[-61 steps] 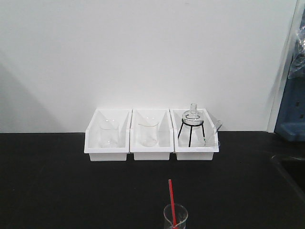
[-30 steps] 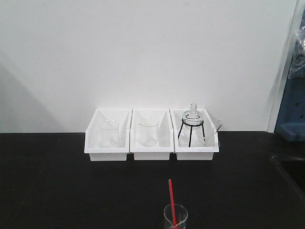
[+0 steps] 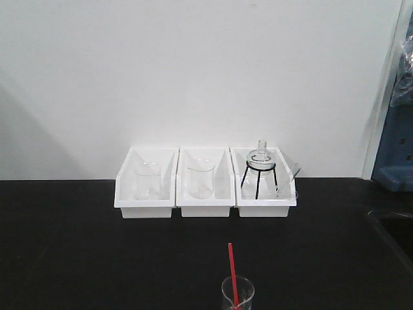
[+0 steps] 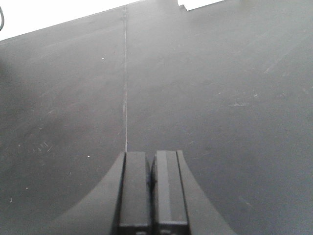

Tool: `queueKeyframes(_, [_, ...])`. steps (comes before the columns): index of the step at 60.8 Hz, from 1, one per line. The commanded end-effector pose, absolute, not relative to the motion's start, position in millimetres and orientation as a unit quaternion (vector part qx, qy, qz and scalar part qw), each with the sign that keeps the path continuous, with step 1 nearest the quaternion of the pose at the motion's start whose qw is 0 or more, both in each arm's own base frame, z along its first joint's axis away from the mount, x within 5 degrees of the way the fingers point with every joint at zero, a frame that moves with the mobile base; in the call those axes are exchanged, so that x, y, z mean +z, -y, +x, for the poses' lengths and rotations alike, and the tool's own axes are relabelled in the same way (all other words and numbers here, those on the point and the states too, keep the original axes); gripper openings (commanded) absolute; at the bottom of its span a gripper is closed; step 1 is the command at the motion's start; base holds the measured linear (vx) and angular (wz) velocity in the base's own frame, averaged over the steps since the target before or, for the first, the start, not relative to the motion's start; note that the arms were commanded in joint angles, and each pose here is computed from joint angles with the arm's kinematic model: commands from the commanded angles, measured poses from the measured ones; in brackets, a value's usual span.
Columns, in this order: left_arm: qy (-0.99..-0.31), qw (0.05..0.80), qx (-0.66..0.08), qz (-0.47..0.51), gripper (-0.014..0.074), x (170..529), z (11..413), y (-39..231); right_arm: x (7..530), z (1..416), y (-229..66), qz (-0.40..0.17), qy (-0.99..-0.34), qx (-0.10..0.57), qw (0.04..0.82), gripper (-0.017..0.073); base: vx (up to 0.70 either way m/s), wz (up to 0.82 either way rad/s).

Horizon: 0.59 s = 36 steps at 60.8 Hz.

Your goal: Grab beaker from right and move to left

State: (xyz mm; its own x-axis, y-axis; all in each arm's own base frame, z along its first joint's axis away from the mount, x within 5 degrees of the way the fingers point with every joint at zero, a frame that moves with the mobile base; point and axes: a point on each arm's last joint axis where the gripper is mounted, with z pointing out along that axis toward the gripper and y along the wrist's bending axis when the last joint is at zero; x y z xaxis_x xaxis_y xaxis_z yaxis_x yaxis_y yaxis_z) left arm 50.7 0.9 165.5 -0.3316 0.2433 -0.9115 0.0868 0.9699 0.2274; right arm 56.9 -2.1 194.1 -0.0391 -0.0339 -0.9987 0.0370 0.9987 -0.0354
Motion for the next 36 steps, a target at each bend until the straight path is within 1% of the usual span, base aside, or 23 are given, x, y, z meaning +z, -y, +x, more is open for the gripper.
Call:
queueKeyframes(1, [-0.794, 0.595, 0.068, 0.103, -0.0006, 166.2, 52.8, 0.0, 201.3, 56.0, 2.4, 0.000, -0.681, -0.031, 0.731, -0.0004, 0.00, 0.00])
queueKeyframes(36, [-0.794, 0.595, 0.068, 0.103, -0.0006, 166.2, 52.8, 0.0, 200.3, 56.1, 2.4, -0.001, -0.685, -0.031, 0.728, -0.0004, 0.00, 0.00])
